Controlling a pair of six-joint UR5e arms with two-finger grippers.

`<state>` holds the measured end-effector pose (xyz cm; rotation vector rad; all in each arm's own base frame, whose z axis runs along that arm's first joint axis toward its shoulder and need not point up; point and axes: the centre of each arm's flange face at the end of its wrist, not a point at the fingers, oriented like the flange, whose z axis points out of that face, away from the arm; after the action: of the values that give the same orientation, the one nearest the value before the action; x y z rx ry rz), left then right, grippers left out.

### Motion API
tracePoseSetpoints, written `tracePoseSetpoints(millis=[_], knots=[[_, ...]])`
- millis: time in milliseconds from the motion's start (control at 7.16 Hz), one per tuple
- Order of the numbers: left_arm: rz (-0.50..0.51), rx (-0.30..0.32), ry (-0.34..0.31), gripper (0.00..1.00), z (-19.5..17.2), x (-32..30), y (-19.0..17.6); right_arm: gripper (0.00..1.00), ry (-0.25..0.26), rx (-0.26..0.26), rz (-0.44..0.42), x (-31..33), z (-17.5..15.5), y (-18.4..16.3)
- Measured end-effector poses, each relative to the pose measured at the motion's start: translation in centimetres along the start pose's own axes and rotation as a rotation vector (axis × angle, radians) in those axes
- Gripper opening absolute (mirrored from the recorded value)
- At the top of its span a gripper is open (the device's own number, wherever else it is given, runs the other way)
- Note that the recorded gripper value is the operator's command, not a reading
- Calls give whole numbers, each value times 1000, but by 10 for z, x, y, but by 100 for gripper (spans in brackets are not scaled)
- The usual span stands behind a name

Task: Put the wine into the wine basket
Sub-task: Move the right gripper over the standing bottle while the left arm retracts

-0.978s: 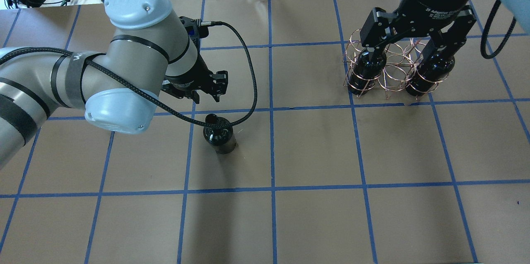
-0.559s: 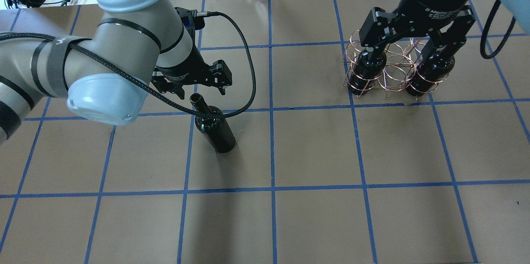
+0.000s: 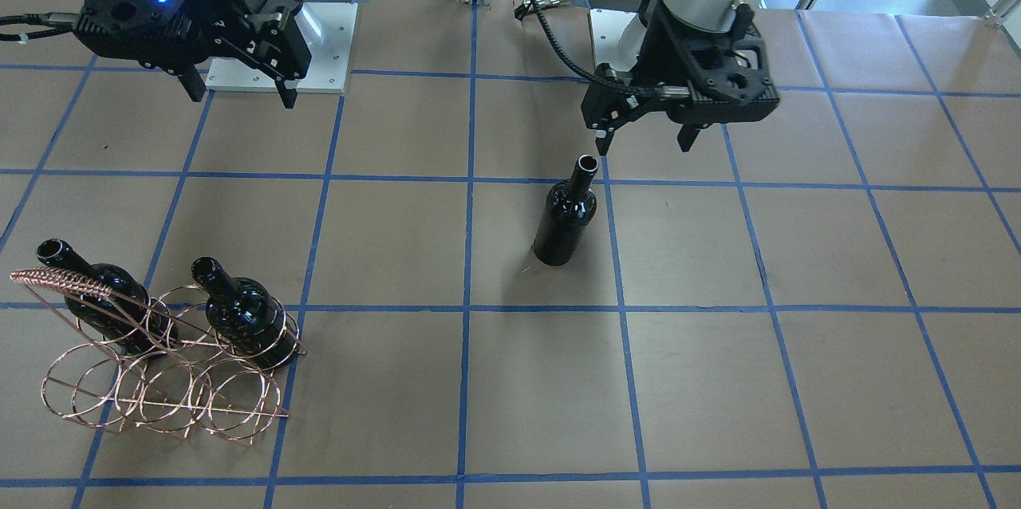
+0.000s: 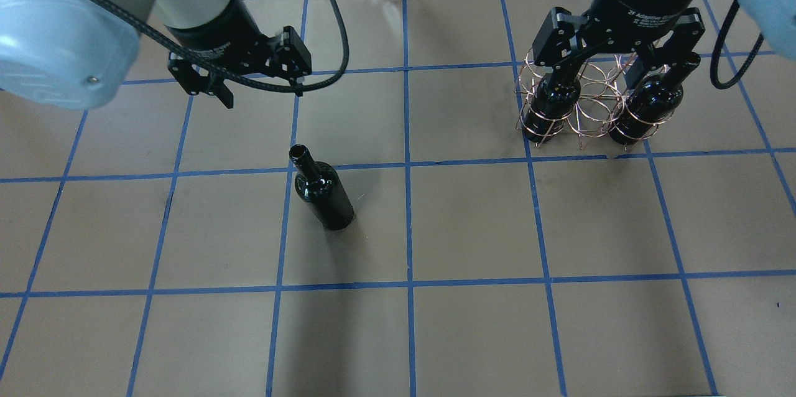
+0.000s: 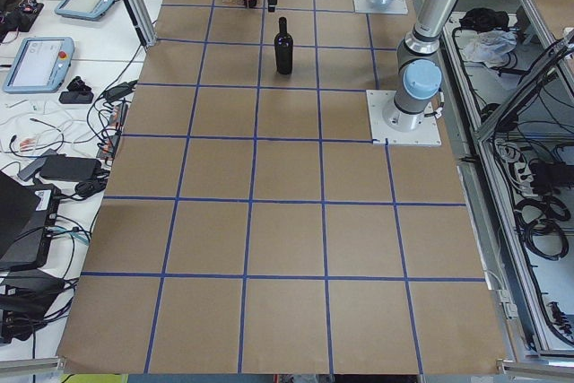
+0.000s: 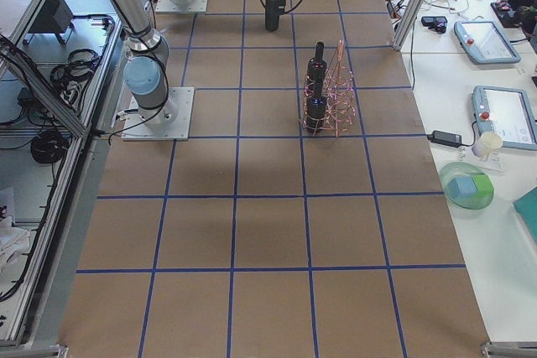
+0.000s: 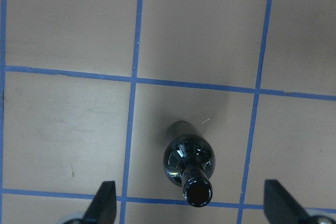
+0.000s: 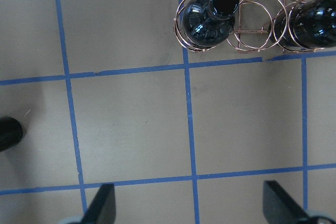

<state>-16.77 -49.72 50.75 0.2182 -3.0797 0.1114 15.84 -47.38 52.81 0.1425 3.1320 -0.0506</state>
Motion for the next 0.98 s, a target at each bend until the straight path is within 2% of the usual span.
tracePoseSetpoints(millis=[419, 559, 838, 978], knots=[[41, 41, -12, 100, -22, -59, -25, 100, 1, -4, 88, -87, 11, -9], [46, 44, -8, 100, -24, -63, -25, 100, -1, -7, 131, -125, 16, -1], [50, 43, -9, 100, -25, -64, -21, 100, -31, 29, 168, -180, 7, 25], [55, 42, -12, 100, -26, -63, -17, 100, -35, 29, 185, -202, 9, 35]])
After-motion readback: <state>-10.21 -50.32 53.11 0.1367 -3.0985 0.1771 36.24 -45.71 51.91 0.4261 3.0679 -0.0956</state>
